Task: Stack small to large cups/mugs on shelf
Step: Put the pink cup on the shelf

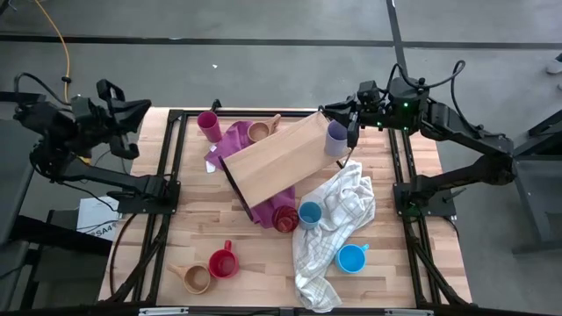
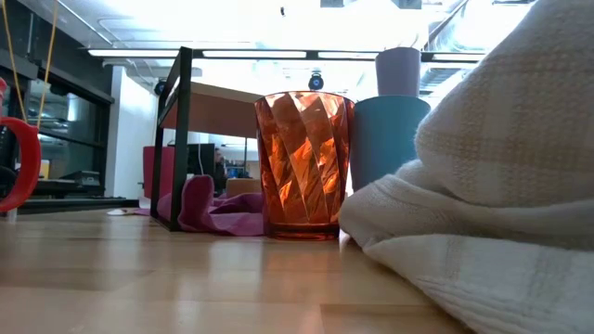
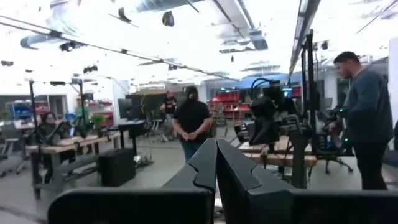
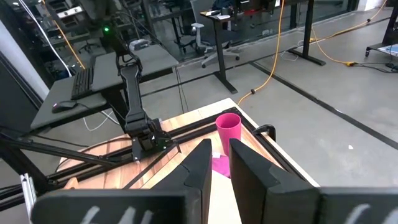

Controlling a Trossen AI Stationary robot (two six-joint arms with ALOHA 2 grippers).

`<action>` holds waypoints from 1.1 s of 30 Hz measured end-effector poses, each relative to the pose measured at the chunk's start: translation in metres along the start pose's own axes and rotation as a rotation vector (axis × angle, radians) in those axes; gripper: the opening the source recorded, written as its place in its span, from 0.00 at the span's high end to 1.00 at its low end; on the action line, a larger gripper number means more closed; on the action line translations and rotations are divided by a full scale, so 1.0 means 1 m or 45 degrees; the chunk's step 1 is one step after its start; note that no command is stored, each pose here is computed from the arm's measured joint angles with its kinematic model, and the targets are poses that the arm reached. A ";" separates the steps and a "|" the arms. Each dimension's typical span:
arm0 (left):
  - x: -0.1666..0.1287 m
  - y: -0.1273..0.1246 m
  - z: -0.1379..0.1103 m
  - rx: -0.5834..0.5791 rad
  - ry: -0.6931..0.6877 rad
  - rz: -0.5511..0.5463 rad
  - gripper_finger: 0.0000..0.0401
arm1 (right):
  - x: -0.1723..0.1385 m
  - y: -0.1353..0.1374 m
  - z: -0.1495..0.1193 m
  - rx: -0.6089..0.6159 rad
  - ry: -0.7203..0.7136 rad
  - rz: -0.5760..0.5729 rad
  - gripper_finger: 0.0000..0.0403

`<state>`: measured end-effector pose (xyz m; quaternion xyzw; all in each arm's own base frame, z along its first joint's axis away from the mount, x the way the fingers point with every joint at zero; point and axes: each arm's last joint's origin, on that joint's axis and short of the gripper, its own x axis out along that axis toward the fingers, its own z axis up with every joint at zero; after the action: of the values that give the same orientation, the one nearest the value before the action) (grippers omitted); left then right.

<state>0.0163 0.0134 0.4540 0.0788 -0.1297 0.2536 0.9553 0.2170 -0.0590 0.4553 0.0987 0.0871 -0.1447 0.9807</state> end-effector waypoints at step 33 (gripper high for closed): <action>0.036 -0.038 -0.007 -0.129 -0.067 -0.662 1.00 | 0.000 -0.004 0.000 0.038 0.002 -0.017 0.88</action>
<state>0.0673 -0.0011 0.4540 0.0683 -0.1422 -0.0093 0.9874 0.2161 -0.0625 0.4548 0.1130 0.0864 -0.1526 0.9780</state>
